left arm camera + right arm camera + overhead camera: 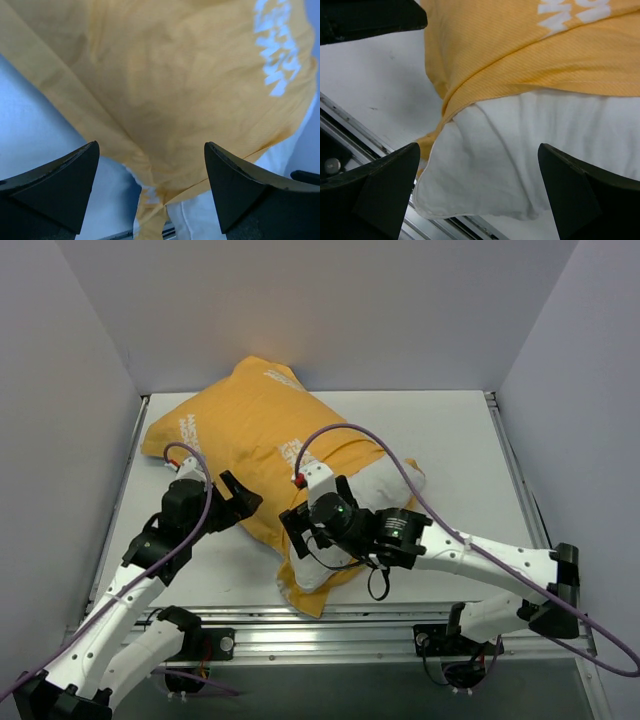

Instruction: Remove the pillowcase from the pillow

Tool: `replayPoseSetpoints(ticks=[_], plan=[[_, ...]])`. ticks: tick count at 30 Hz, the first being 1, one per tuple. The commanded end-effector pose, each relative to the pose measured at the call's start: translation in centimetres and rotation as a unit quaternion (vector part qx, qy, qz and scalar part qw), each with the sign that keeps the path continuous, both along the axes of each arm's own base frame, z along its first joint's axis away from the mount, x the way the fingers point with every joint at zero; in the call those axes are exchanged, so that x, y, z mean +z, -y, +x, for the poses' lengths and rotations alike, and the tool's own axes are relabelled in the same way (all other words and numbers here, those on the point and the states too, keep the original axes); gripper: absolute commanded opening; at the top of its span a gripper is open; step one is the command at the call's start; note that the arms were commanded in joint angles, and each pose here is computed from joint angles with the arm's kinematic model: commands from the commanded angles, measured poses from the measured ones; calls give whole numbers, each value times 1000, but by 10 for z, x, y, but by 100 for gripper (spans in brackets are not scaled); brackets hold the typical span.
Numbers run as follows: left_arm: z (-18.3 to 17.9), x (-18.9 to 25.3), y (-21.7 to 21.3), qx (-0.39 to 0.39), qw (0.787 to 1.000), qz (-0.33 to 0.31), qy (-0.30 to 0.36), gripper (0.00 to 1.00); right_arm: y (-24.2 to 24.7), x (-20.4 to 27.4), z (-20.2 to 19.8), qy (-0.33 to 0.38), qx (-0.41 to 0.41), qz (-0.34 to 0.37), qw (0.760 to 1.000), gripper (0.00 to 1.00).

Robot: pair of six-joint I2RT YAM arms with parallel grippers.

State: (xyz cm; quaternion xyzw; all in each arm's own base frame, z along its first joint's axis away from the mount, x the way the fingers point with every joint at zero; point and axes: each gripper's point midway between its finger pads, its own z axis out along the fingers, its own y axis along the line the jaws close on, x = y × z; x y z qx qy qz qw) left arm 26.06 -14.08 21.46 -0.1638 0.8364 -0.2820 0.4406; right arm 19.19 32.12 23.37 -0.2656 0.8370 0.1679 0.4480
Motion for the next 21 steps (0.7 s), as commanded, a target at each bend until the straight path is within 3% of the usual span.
replayPoseSetpoints(ticks=[1,9,11,14,15,17,21], plan=[[-27,-36,7,-20,997,-28,-70,94,13,-41,6,-13,-28,-98,995,100],[-32,-52,3,-27,996,-10,-81,94,35,-133,13,-43,-68,-266,961,100],[-32,-53,6,-35,996,-9,-82,94,36,-150,10,-57,-62,-280,956,99],[-33,-56,10,-50,995,-7,-84,94,32,-172,5,-80,-54,-282,955,55],[-34,-56,11,-55,995,-9,-84,94,27,-173,8,-82,-56,-270,958,25],[-36,-58,11,-60,994,-7,-87,94,22,-171,14,-94,-60,-247,963,0],[-40,-58,14,-76,994,-9,-82,94,2,-130,46,-86,-73,-156,981,0]])
